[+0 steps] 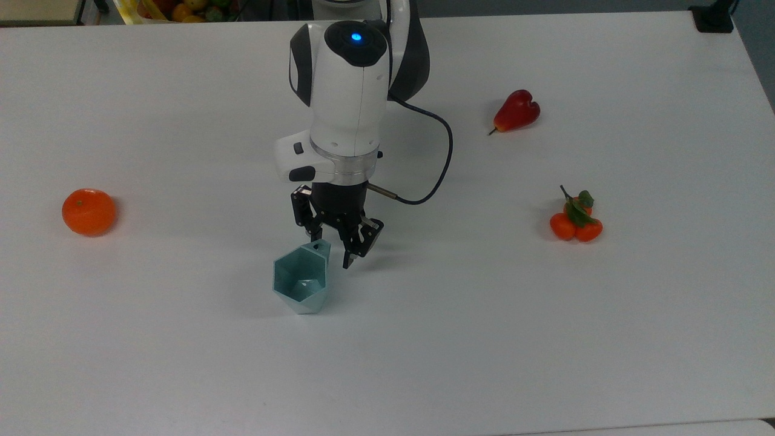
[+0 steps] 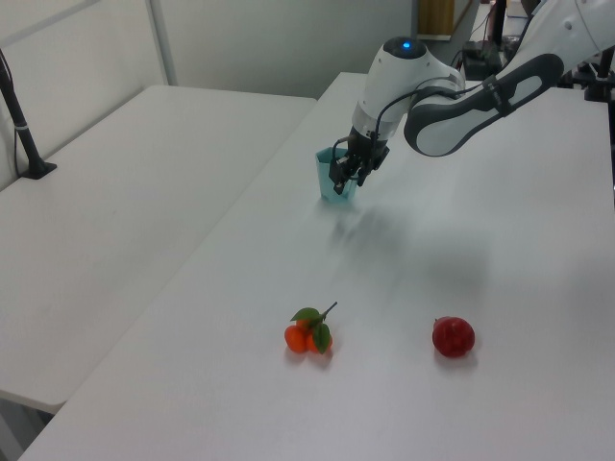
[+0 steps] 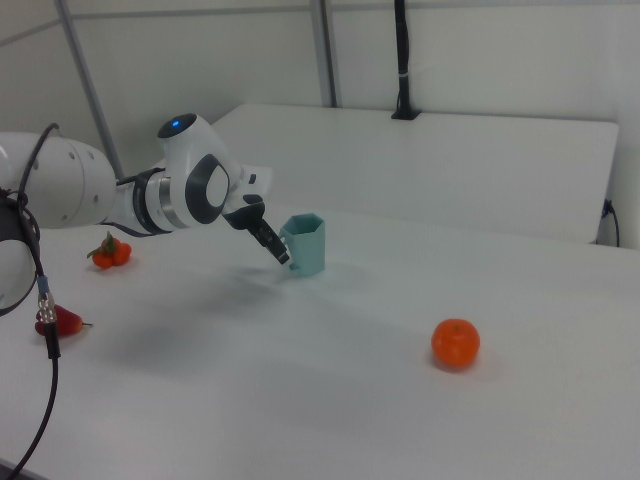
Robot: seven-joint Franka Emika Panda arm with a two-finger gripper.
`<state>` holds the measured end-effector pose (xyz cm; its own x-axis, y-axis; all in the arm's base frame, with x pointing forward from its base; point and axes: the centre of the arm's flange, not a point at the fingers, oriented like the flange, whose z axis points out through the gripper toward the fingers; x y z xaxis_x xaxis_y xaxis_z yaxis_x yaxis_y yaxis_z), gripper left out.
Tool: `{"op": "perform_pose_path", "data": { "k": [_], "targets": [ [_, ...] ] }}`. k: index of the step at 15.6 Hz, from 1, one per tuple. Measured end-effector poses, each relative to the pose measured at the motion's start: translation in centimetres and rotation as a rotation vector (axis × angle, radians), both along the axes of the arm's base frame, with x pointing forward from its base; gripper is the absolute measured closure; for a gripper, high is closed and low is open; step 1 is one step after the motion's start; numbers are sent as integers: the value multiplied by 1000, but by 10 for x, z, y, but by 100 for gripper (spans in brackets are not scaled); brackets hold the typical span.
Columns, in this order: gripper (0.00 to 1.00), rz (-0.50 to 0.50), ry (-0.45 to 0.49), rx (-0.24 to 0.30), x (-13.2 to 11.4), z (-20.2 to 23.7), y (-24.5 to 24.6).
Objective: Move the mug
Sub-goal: 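Lower the gripper onto the rim of the teal hexagonal mug, then close the gripper on the mug rim, then drag the gripped mug across the table toward the red pepper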
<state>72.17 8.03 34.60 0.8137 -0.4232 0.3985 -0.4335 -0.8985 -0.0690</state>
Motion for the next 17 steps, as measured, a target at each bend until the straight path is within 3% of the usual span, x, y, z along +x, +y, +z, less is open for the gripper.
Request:
{"op": "perform_pose_path", "data": {
  "k": [1,4,5,12,17],
  "targets": [
    [40,-1,-1,-1,0,0,-1],
    [70,8,-7,-24,1,2,-5],
    [74,11,-8,-32,1,2,-6],
    [74,23,-33,-54,2,17,-9],
    [74,83,24,-132,-22,63,-29]
  ]
}}
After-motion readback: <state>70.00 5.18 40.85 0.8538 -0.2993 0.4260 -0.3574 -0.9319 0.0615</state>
